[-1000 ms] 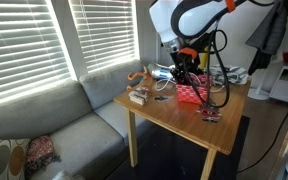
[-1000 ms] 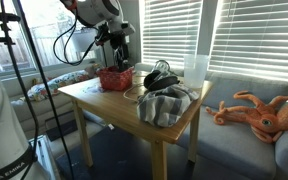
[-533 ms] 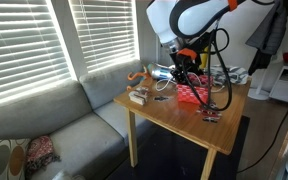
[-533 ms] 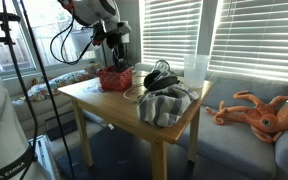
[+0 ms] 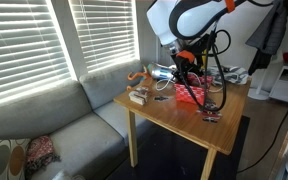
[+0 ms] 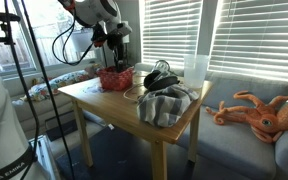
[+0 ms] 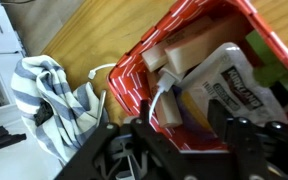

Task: Remove the charger from the red basket and put it on the table

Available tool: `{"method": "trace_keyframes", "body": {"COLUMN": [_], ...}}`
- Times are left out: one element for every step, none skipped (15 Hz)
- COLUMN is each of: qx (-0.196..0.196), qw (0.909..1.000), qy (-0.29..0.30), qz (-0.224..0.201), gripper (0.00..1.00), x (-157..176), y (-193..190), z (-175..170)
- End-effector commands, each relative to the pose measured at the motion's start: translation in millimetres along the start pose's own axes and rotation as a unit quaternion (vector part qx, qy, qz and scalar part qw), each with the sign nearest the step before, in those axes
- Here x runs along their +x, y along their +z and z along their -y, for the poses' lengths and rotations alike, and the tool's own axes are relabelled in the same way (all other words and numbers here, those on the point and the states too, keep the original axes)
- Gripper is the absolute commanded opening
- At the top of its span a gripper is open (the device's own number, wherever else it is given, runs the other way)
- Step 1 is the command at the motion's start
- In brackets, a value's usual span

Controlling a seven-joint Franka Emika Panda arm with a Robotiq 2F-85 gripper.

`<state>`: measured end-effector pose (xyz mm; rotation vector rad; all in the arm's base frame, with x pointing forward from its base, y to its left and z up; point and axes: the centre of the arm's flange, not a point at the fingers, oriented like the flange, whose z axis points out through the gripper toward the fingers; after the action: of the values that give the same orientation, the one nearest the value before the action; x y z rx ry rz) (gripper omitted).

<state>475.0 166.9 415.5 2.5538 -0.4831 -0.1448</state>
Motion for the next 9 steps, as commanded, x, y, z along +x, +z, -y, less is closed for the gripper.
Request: {"method": "trace_keyframes", "body": {"qx": [0.005, 0.008, 0.010, 0.011, 0.013, 0.015, 0.014, 0.012, 0.007], "qw": [0.9995, 0.9994, 0.9993, 0.9992, 0.9992, 0.9991, 0.9991, 0.9991, 0.9993], "qy": [0.030, 0.033, 0.036, 0.038, 0.038, 0.038, 0.038, 0.039, 0.037], "qz": [-0.004, 0.000, 0.004, 0.006, 0.006, 0.008, 0.008, 0.008, 0.008], "gripper": [0.63, 0.63, 0.62, 0.61, 0.62, 0.61, 0.62, 0.62, 0.61], "x": [15, 18, 21, 23, 25, 26, 26, 26, 27], "y": [12, 15, 18, 20, 21, 22, 22, 22, 22], "z": [-5, -6, -6, -7, -8, -8, -9, -9, -8]}}
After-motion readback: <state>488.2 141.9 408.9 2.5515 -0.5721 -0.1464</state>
